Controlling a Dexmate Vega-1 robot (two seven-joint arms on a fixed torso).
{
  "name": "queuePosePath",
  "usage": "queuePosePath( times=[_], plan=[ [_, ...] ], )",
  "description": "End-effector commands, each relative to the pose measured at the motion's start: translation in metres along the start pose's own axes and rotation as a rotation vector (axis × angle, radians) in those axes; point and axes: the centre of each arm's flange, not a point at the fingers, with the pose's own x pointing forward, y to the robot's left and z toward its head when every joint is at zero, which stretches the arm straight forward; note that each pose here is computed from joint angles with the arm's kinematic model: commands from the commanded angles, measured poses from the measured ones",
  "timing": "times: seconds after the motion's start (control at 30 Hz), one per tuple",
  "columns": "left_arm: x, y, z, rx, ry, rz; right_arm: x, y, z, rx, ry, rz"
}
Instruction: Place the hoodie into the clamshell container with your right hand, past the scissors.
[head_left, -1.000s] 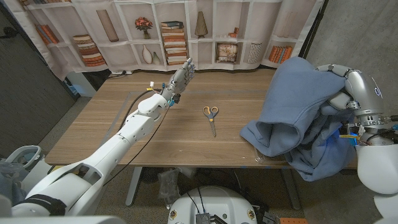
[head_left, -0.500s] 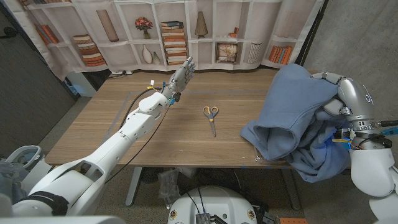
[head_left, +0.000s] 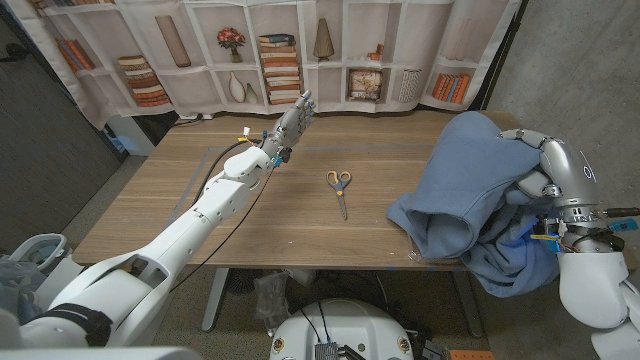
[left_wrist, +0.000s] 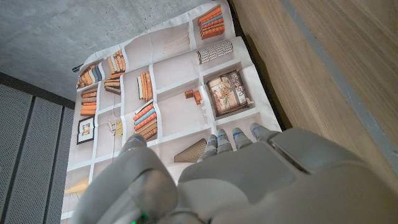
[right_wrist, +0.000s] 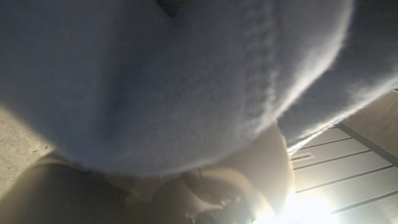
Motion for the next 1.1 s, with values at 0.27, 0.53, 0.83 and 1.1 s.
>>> queuePosePath(
  times=[0.27,0.53,0.83,1.1],
  plan=[
    [-0.001,-0.001,-0.002,0.001,0.019,-0.005,-0.016,0.019,-0.001,-0.027,0.016,0.015],
    [-0.007,-0.001,0.001,0.006,0.015,0.005,-0.019,0.027,-0.004,-0.026,0.021,0.034],
    [-0.014,0.0,0.001,0.005,0.015,0.018,-0.024,0.034,-0.008,-0.009,0.038,0.045],
    [-0.017,-0.001,0.004,0.013,0.006,0.022,-0.029,0.039,-0.009,0.002,0.048,0.056]
  ],
)
